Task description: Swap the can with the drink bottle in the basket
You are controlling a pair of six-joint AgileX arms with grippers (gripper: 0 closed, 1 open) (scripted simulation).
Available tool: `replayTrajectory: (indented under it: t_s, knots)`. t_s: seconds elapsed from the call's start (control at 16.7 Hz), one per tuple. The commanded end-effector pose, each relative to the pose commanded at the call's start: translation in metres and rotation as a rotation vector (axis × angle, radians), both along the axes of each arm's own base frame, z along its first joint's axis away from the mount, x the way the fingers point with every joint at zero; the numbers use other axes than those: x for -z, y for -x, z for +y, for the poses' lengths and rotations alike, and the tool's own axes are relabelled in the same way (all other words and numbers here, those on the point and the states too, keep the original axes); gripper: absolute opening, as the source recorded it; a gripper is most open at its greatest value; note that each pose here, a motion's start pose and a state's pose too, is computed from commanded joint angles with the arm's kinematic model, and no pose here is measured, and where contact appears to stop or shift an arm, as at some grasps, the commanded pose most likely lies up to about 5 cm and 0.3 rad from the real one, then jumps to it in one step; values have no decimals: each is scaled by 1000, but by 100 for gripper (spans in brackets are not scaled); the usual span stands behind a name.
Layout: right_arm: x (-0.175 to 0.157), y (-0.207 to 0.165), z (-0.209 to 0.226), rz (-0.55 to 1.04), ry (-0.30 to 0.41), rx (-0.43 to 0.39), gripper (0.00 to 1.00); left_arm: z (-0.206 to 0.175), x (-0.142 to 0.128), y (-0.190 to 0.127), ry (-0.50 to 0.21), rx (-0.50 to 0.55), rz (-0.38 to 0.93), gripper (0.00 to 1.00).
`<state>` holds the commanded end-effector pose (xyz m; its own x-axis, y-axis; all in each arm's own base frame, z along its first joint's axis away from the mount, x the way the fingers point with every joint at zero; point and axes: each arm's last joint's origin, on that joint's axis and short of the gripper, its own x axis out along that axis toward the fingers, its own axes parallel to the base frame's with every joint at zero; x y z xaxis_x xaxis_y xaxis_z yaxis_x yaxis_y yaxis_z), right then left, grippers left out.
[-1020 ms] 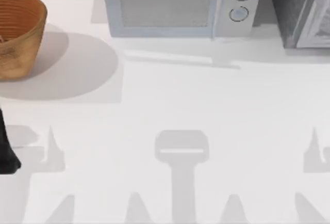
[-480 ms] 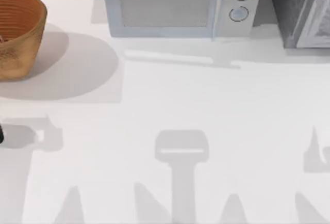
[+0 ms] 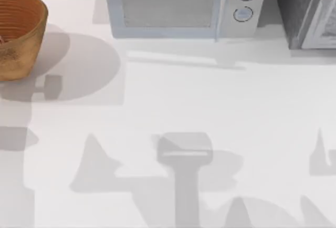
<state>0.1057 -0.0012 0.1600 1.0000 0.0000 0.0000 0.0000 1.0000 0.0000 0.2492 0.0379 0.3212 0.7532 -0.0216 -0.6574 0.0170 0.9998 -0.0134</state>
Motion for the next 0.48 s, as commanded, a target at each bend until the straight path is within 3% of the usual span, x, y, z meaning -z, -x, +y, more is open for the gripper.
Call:
replayTrajectory:
  t_s: [0.24,0.48]
  knots:
    - [0,0,0,0,0,0,100,26,-2,-83,47,21,202,100]
    - [0,0,0,0,0,0,100,54,31,-157,104,42,385,100]
